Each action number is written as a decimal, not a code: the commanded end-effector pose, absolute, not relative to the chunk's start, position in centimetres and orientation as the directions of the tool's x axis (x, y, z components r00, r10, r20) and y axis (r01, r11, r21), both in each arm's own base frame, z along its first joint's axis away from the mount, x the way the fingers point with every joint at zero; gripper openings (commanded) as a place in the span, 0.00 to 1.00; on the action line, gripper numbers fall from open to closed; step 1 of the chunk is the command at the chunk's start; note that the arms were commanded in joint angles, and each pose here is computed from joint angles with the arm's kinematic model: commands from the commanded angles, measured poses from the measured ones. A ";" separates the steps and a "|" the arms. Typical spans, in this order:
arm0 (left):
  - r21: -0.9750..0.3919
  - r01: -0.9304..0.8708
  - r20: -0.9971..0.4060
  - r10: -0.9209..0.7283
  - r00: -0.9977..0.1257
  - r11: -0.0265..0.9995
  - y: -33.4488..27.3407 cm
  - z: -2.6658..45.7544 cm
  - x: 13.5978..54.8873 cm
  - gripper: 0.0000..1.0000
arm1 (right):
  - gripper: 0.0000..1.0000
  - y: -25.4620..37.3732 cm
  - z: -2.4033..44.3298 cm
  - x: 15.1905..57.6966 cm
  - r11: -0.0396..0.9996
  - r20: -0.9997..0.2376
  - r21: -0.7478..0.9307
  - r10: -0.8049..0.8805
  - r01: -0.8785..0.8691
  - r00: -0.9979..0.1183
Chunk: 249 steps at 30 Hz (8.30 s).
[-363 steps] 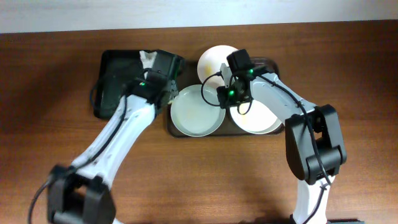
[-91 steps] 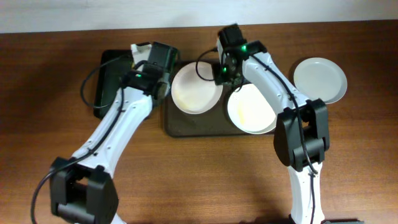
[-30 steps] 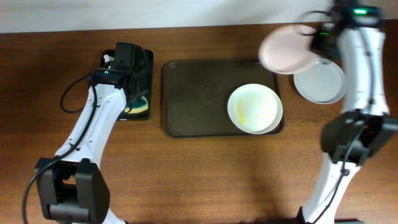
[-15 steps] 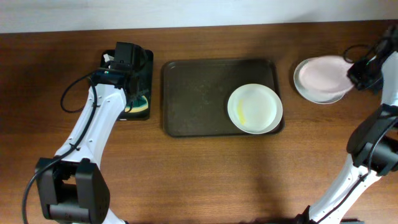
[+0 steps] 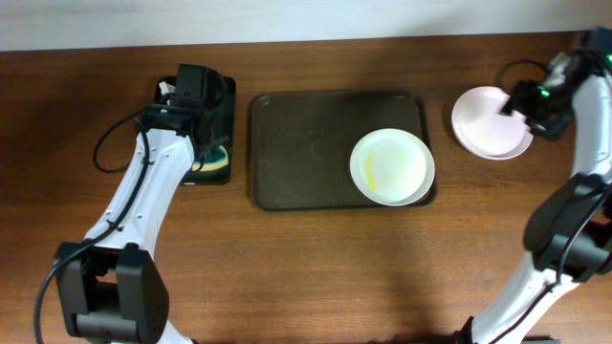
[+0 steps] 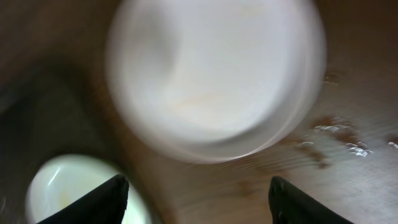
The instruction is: Clean dirty plates on tray and stack at the side
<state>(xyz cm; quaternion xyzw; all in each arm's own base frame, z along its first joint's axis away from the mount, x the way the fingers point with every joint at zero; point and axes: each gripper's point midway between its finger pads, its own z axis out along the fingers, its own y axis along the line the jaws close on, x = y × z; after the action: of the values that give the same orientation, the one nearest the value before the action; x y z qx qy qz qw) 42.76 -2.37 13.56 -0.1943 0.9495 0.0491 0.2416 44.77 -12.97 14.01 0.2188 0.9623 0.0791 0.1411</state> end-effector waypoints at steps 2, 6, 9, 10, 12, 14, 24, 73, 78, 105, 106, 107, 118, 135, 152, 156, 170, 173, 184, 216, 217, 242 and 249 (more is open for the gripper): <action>-0.003 -0.383 -0.472 -0.339 -0.814 0.924 -2.3 13.4 42.7 0.00 | 0.73 -4.5 13.3 45.0 0.995 -0.221 0.066 0.090 0.077 -0.971; -0.002 -0.383 -0.472 -0.338 -0.814 0.924 -2.3 13.4 42.7 0.00 | 0.67 -0.6 10.7 44.9 1.000 -0.195 -0.003 -0.006 -0.005 -0.981; -0.001 -0.383 -0.471 -0.339 -0.814 0.924 -2.3 13.4 42.6 0.00 | 0.57 0.6 8.8 45.5 0.991 -0.215 -0.075 -0.127 -0.113 -0.968; -0.002 -0.383 -0.472 -0.339 -0.814 0.924 -2.3 13.4 42.7 0.00 | 0.56 1.4 7.9 45.7 0.979 -0.220 -0.081 -0.202 -0.189 -0.954; -0.001 -0.383 -0.471 -0.338 -0.814 0.924 -2.3 13.4 42.6 0.00 | 0.56 2.4 6.4 45.5 0.949 -0.219 -0.082 -0.317 -0.306 -0.923; -0.001 -0.383 -0.472 -0.339 -0.814 0.924 -2.3 13.4 42.7 0.00 | 0.57 2.6 4.9 45.1 0.933 -0.212 -0.090 -0.359 -0.348 -0.909; -0.004 -0.383 -0.476 -0.339 -0.812 0.924 -2.3 13.4 42.8 0.00 | 0.45 2.8 1.6 43.2 0.933 -0.180 -0.056 -0.358 -0.354 -0.916; -0.039 -0.365 -0.456 -0.342 -0.822 0.930 -3.1 13.3 42.7 0.00 | 0.35 4.4 1.0 40.0 0.969 0.023 0.002 -0.246 -0.246 -0.969; -0.080 -0.345 -0.434 -0.344 -0.833 0.935 -4.0 13.1 42.6 0.00 | 0.24 4.4 -0.3 40.5 0.989 -0.012 -0.001 -0.148 -0.148 -0.989; -0.326 -0.025 -0.422 -0.169 -0.891 0.945 -19.0 11.4 43.6 0.00 | 0.04 14.1 0.7 42.2 0.942 -0.124 0.313 -0.088 -0.123 -0.988; -0.343 -0.007 -0.408 -0.156 -0.899 0.939 -19.9 10.7 43.6 0.00 | 0.04 14.4 0.8 42.2 0.941 -0.126 0.313 -0.095 -0.130 -0.988; -0.367 0.017 -0.392 -0.138 -0.909 0.930 -21.2 9.7 43.5 0.00 | 0.04 14.7 0.8 42.1 0.940 -0.127 0.313 -0.102 -0.137 -0.987; -0.412 0.005 -0.333 -0.145 -0.932 0.911 -25.9 4.9 43.2 0.00 | 0.04 16.0 0.8 42.1 0.936 -0.142 0.317 -0.112 -0.152 -0.983; 0.149 -0.164 -0.497 -0.070 -0.865 0.975 -15.7 1.4 45.0 0.00 | 0.04 16.0 0.8 42.2 0.939 -0.135 0.320 -0.087 -0.127 -0.987; -0.231 0.061 -0.538 -0.075 -0.839 0.971 -22.1 11.9 44.2 0.00 | 0.04 15.6 0.7 42.3 0.948 -0.136 0.297 -0.078 -0.116 -0.988; -0.328 0.115 -0.456 -0.051 -0.889 0.938 -24.5 10.1 43.0 0.00 | 0.04 15.6 0.7 42.3 0.949 -0.133 0.299 -0.062 -0.100 -0.989; -0.142 0.040 -0.342 -0.011 -0.939 0.989 -22.2 2.3 41.8 0.00 | 0.04 15.5 0.7 42.4 0.949 -0.134 0.300 -0.059 -0.097 -0.989; -0.008 0.003 -0.333 0.000 -0.943 1.000 -19.7 1.1 41.4 0.00 | 0.04 15.5 0.7 42.4 0.949 -0.134 0.300 -0.059 -0.097 -0.989; 0.409 -0.154 -0.445 0.049 -0.894 0.899 -11.4 2.5 43.2 0.00 | 0.04 15.3 0.7 42.4 0.950 -0.130 0.299 -0.055 -0.092 -0.990; -0.038 -0.349 -0.413 -0.333 -0.847 0.936 -3.3 12.4 43.9 0.00 | 0.04 14.7 30.8 46.8 0.452 -0.352 -0.891 -0.625 0.044 -0.697; -0.036 -0.350 -0.410 -0.333 -0.849 0.936 -3.3 12.4 43.8 0.00 | 0.04 15.6 31.7 46.4 0.413 -0.343 -0.908 -0.642 0.067 -0.686; -0.026 -0.350 -0.394 -0.331 -0.857 0.936 -3.2 12.2 43.3 0.00 | 0.04 16.5 20.5 49.0 0.910 -0.514 -0.020 -0.365 -0.415 -0.776; -0.021 -0.352 -0.391 -0.332 -0.858 0.936 -3.2 12.1 43.2 0.00 | 0.04 2.5 21.4 50.1 0.900 -0.449 0.424 0.115 -0.098 -0.886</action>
<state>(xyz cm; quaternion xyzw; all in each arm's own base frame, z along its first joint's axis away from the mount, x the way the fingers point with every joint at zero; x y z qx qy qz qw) 43.08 -3.30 11.68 -0.1815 0.9639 0.0257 0.1931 50.72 4.21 18.34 -0.0678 0.9671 0.0884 0.2288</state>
